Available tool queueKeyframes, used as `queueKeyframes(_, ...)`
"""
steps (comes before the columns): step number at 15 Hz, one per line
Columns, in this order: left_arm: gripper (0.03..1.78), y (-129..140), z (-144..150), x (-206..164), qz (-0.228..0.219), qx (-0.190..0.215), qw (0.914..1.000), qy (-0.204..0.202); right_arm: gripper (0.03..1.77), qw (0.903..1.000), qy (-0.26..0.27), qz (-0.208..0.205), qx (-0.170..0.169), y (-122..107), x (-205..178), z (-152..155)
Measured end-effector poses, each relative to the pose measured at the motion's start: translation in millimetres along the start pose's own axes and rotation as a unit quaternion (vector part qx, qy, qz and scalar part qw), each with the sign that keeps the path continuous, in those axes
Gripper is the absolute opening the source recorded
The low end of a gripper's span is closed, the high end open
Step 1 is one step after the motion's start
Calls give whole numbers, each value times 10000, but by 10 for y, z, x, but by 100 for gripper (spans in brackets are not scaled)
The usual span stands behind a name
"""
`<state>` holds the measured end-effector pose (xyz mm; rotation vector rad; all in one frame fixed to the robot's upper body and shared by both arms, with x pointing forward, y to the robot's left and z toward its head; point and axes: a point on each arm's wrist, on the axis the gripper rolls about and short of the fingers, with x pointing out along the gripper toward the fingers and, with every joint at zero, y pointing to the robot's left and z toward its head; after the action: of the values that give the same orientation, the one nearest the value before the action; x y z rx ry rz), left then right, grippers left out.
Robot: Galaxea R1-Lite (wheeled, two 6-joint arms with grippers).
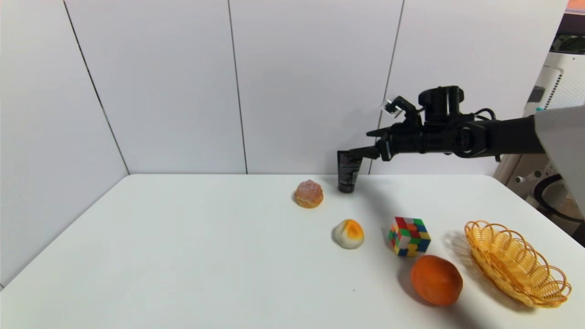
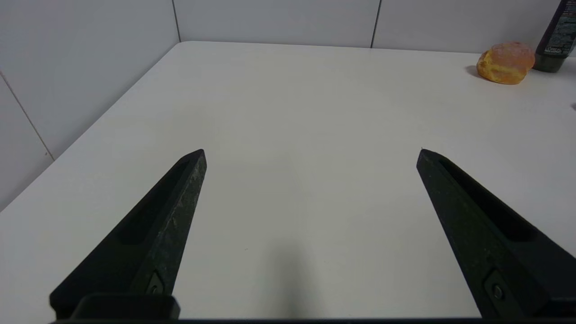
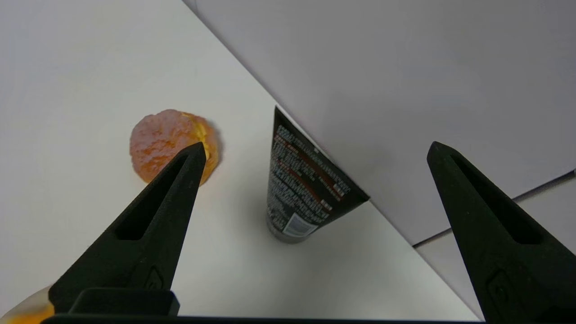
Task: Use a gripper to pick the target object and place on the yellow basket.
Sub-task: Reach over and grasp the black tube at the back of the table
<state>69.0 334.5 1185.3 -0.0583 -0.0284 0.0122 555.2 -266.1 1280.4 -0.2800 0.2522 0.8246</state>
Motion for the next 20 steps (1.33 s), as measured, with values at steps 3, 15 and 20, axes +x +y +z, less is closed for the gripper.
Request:
queueKeyframes(3,169,0,0,0,0,2,10000,2,170,10000,11,11,3,-75,149,-105)
queueKeyframes(15,169,0,0,0,2,0,10000,2,170,9972,90,688,295,-74,416,-454)
queueKeyframes(20,169,0,0,0,0,0,10000,2,170,9949,96,929,387,-62,489,-579)
